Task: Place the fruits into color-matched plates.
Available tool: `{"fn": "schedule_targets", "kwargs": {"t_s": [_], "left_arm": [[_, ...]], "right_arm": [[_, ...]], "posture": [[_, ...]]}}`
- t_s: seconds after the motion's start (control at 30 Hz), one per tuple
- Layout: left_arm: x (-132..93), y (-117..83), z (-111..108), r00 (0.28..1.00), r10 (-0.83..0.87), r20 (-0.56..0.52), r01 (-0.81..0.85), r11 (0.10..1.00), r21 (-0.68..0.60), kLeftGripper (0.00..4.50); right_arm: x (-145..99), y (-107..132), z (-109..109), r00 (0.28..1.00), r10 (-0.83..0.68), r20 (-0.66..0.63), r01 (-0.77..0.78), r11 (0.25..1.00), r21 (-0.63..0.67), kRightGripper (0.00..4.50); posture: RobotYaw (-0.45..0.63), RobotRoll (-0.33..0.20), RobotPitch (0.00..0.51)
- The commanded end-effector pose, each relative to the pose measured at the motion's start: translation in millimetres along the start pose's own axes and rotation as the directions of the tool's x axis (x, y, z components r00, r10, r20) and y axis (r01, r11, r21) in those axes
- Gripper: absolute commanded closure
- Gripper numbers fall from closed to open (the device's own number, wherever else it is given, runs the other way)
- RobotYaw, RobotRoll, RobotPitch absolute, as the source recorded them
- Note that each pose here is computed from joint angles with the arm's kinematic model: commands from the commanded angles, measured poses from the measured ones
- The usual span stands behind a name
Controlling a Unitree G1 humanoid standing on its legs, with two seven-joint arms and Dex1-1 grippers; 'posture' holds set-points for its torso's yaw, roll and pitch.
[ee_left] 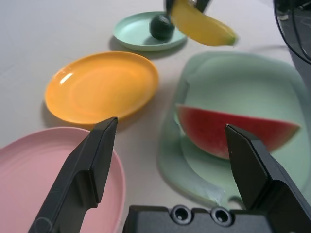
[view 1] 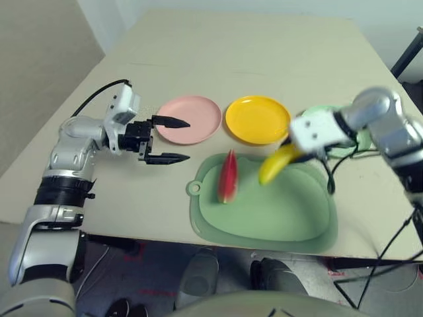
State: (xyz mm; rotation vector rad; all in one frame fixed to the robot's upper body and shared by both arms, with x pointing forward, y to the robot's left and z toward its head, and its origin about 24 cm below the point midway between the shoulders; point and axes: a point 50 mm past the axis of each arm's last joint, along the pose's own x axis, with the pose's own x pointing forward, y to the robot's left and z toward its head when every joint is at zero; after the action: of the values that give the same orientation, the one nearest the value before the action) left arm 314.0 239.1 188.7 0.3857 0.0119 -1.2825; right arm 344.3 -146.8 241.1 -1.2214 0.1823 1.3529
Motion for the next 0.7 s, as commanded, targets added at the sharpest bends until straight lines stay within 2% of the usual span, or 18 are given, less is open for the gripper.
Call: {"fn": "schedule_targets", "kwargs": {"t_s": [0.03, 0.17, 0.33, 0.47, 0.7], "left_arm": [[1.2, 8.4, -6.1, 0.994, 0.091, -0.064, -0.092, 0.996, 0.001, 0.0], [5.9, 18.2, -14.7, 0.964, 0.23, -0.132, -0.233, 0.972, -0.008, 0.0], [21.3, 7.5, -23.8, 0.956, 0.253, -0.147, -0.261, 0.965, -0.035, 0.0], [25.7, -0.3, -24.6, 0.959, 0.248, -0.14, -0.257, 0.965, -0.05, 0.0], [33.1, -4.4, -20.5, 0.962, 0.249, -0.109, -0.256, 0.965, -0.056, 0.0]], "right_arm": [[19.3, -16.4, -14.0, 0.995, -0.095, -0.025, 0.096, 0.994, 0.045, 2.81], [59.4, -19.5, -21.3, 0.989, -0.132, -0.063, 0.133, 0.991, 0.017, 2.81], [91.1, -14.2, -30.0, 0.979, -0.152, -0.134, 0.159, 0.986, 0.046, 2.81], [100.6, -6.3, -41.0, 0.969, -0.145, -0.198, 0.163, 0.984, 0.076, 2.81], [93.7, -11.1, -45.5, 0.953, -0.183, -0.24, 0.205, 0.976, 0.069, 2.81]], "posture": [[0.23, 0.0, 0.105], [0.26, 0.0, 0.113], [0.28, 0.0, 0.124], [0.29, 0.0, 0.127], [0.29, 0.0, 0.124]]}}
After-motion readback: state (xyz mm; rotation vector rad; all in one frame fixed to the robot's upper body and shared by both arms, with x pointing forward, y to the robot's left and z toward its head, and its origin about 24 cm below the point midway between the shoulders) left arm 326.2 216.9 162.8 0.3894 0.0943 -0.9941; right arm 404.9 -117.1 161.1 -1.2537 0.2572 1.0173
